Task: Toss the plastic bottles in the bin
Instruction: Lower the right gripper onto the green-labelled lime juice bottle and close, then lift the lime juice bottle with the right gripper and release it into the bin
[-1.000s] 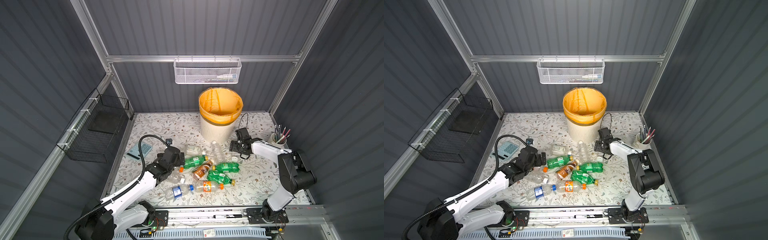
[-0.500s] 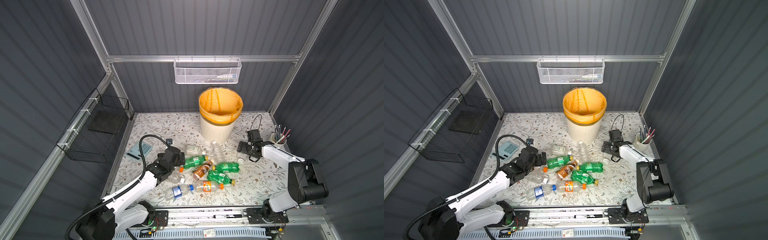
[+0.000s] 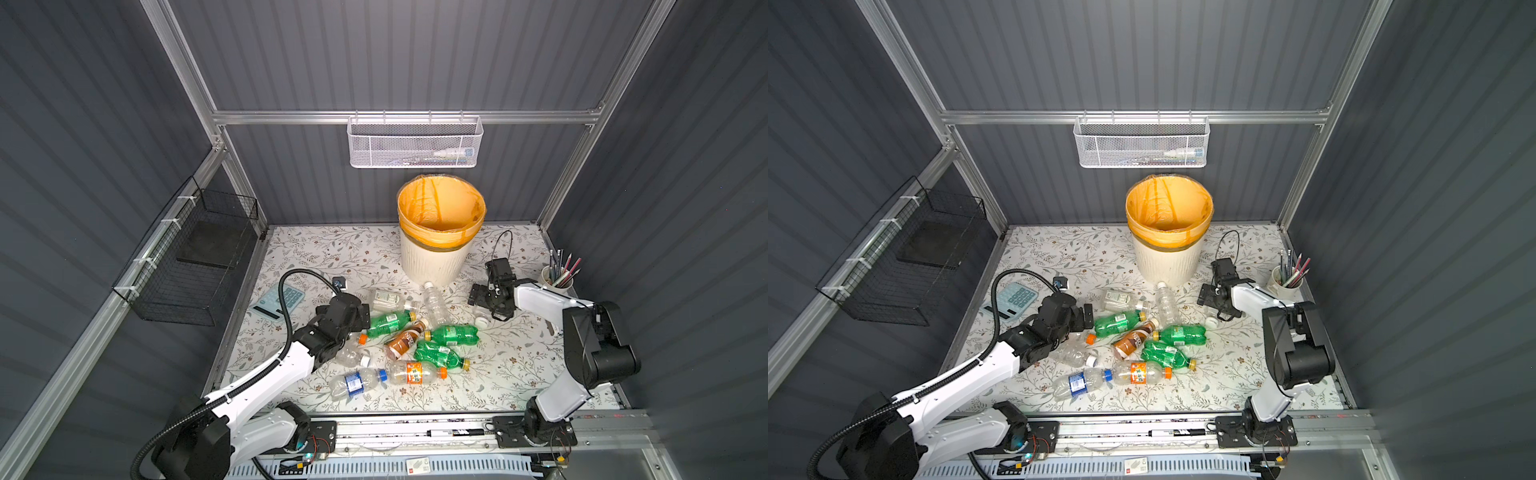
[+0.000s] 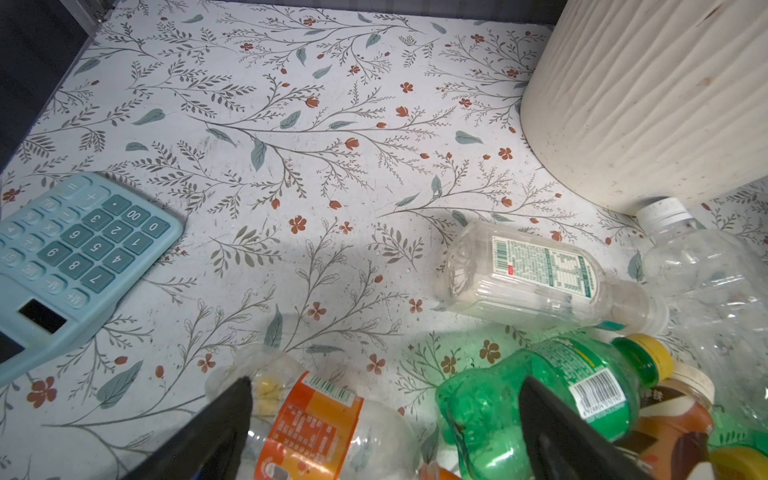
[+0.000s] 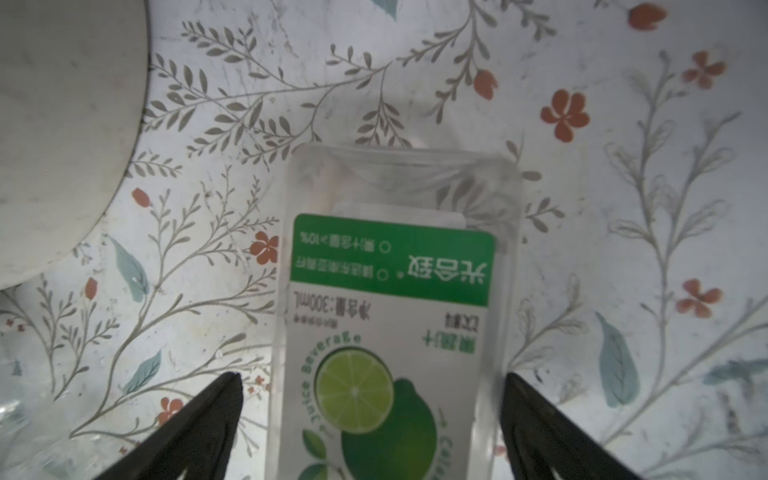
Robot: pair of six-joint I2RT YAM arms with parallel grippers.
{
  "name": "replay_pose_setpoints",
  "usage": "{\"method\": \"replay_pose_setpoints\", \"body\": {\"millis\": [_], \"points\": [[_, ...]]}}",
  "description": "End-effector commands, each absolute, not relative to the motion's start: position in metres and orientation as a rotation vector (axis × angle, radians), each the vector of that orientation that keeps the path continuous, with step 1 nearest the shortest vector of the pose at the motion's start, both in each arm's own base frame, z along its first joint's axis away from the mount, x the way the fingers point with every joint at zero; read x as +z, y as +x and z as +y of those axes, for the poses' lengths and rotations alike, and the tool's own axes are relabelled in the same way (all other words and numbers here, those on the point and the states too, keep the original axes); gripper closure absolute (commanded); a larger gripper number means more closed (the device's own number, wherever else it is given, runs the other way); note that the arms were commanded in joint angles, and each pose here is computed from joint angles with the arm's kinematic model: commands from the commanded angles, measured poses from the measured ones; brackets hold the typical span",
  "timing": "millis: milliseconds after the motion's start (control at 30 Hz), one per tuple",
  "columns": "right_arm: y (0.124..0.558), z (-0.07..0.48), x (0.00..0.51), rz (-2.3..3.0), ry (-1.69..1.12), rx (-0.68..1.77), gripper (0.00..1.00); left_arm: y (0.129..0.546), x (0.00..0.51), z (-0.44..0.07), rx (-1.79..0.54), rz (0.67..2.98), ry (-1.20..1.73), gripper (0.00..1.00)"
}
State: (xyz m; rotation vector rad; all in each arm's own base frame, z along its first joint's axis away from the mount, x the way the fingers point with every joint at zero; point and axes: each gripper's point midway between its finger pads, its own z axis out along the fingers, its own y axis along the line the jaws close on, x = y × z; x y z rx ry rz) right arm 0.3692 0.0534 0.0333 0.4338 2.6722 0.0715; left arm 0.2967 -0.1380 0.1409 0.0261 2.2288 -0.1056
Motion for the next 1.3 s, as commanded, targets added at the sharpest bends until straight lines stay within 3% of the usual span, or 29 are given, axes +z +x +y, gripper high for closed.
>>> {"method": "replay_pose_setpoints", "body": {"millis": [0, 400, 567, 800, 967, 1100, 1267], "points": [[0.370, 0.052, 0.036, 2.682, 0.439, 0.062, 0.08, 0.293, 0.137, -0.133, -0.086, 2.236, 0.032, 0.00], [0.379, 0.045, 0.078, 2.568, 0.426, 0.162, 0.42, 0.292, 0.134, -0.131, -0.077, 2.242, 0.026, 0.00], [0.381, 0.028, 0.163, 2.326, 0.404, 0.183, 0.44, 0.292, 0.137, -0.129, -0.076, 2.228, 0.016, 0.00], [0.347, -0.010, 0.366, 1.745, 0.416, 0.187, 0.47, 0.294, 0.135, -0.133, -0.097, 2.224, 0.012, 0.00], [0.334, -0.003, 0.475, 1.476, 0.367, 0.314, 0.47, 0.296, 0.135, -0.141, -0.136, 2.227, 0.030, 0.00], [0.367, 0.030, 0.508, 1.437, 0.292, 0.505, 0.47, 0.298, 0.137, -0.154, -0.199, 2.235, 0.067, 0.00], [0.443, 0.134, 0.475, 1.718, -0.004, 0.711, 0.41, 0.297, 0.138, -0.157, -0.217, 2.239, 0.073, 0.00]]}}
